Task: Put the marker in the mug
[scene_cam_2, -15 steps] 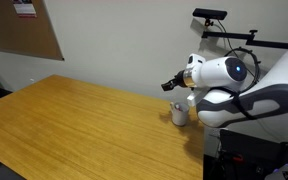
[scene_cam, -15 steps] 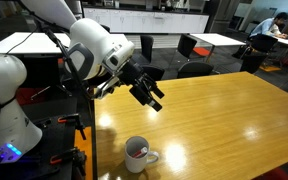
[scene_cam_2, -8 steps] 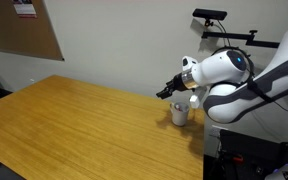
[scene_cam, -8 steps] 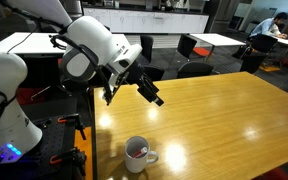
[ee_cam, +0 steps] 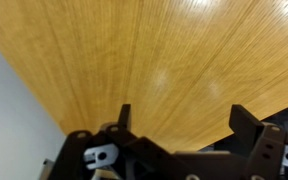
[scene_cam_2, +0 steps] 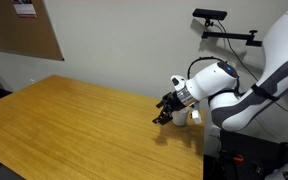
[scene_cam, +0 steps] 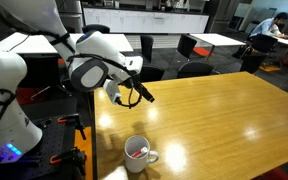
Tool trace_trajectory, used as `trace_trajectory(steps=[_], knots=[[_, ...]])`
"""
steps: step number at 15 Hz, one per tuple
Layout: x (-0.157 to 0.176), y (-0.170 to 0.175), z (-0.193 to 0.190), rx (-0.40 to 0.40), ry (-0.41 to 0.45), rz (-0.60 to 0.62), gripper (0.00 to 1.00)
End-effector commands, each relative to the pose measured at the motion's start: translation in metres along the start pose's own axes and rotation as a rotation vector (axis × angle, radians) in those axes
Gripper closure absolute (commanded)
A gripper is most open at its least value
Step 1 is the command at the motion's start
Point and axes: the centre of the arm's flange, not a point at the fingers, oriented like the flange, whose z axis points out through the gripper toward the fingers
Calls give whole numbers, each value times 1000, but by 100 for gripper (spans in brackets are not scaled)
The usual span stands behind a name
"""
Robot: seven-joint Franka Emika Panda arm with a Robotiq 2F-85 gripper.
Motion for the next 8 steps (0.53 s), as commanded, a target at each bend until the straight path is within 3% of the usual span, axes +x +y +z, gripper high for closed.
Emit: trace_trajectory(steps=[1, 2, 3, 5, 8], knots=[[8, 0, -27, 167, -51, -102, 0], [4, -5, -23, 208, -68, -143, 0], [-14, -23, 15, 127, -32, -113, 0], [-21, -29, 22, 180, -40, -133, 0], [-21, -28, 25, 196, -35, -125, 0]])
